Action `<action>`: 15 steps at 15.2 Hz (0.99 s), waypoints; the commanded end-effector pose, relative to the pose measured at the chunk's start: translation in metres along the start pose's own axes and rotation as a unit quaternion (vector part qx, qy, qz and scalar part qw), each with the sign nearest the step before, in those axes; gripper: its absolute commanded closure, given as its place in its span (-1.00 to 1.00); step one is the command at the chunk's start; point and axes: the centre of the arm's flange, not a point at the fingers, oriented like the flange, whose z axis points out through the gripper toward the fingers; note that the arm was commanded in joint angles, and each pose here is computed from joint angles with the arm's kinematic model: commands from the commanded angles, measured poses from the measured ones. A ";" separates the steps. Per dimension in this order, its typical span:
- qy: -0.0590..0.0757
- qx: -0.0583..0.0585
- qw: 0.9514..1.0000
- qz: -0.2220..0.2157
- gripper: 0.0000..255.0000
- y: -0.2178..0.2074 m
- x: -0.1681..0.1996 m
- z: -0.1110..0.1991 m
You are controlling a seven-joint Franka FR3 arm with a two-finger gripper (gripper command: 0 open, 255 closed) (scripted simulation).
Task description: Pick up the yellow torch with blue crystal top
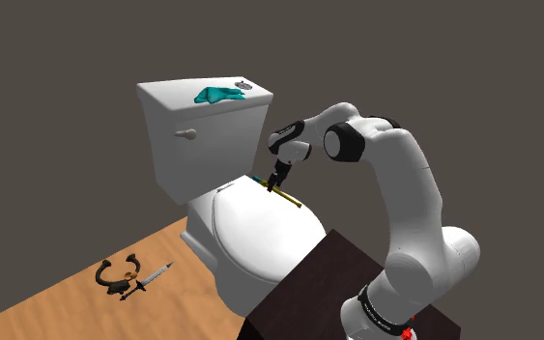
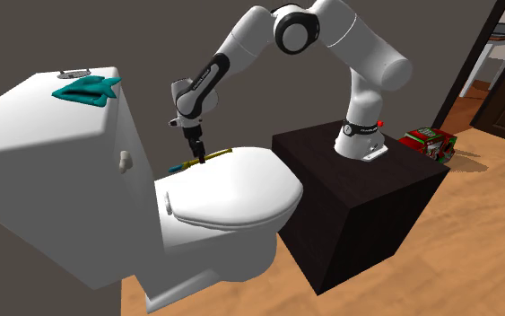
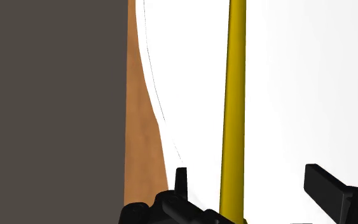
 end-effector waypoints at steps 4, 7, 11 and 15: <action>-0.005 0.001 1.000 0.009 1.00 0.009 -0.007 0.009; -0.005 0.001 1.000 0.009 1.00 0.006 -0.007 0.013; -0.005 0.001 1.000 0.009 1.00 0.008 -0.008 0.007; -0.005 0.001 1.000 0.009 1.00 0.003 -0.008 -0.014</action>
